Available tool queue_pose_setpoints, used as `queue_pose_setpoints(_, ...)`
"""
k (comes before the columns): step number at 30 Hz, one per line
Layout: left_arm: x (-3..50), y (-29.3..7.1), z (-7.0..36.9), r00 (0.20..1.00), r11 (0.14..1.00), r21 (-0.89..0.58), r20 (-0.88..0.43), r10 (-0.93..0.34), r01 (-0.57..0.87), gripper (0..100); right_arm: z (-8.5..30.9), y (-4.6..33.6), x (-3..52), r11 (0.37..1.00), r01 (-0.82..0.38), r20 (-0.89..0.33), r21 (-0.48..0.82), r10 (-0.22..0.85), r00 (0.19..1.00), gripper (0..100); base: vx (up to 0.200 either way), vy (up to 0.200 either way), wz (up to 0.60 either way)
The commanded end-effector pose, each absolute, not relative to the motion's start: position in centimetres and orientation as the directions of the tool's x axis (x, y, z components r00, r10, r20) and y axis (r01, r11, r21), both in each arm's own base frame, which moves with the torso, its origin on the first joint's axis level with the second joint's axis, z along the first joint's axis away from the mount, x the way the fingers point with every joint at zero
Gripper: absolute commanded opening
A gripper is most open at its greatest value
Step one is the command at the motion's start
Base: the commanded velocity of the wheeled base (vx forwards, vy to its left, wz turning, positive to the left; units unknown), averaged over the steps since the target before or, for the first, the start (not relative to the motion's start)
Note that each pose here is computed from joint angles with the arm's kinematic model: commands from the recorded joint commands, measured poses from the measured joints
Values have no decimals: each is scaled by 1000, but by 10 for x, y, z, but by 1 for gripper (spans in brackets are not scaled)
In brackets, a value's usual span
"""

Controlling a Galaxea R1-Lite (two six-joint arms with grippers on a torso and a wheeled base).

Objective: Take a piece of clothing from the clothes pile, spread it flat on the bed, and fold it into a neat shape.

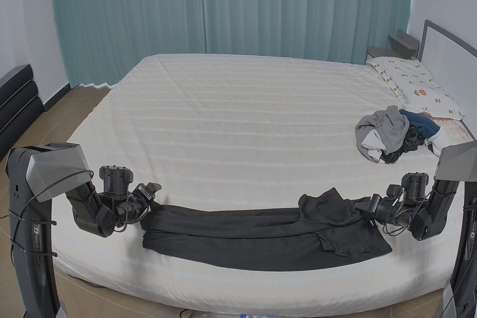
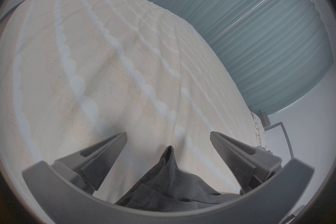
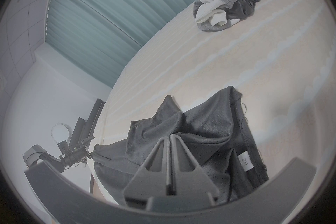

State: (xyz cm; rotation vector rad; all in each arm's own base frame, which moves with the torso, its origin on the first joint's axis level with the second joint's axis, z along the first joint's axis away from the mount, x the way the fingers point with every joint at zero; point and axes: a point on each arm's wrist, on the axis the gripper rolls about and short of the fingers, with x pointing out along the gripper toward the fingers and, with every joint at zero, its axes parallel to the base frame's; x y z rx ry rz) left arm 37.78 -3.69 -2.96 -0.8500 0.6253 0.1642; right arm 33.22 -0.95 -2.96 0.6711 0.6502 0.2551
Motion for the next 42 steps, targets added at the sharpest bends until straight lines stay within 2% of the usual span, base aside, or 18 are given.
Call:
queue_pose_setpoints(1,378,-37,-29,811,660,-651,-576,-107,-375,100,-26,-11,331,762,-18,-468,647,415,780,0,0,0,0)
queue_pose_setpoints(9,378,-37,-29,811,660,-651,-576,-107,-375,100,-13,-23,312,776,1,-478,631,388,788,0,0,0,0)
queue_pose_setpoints(15,378,-37,-29,811,658,-652,-576,-108,-375,100,-23,-26,300,806,-4,-521,592,386,761,0,0,0,0)
queue_pose_setpoints(35,377,-36,-29,810,656,-653,-577,-107,-379,100,-24,-22,288,803,-3,-542,596,406,736,0,0,0,0)
queue_pose_setpoints(36,377,-35,-29,810,655,-653,-577,-106,-380,100,-24,-22,288,802,-3,-541,597,406,736,100,0,0,0)
queue_pose_setpoints(42,376,-31,-14,830,652,-664,-550,-94,-366,100,-1,-21,288,789,-20,-494,614,404,770,100,0,0,0)
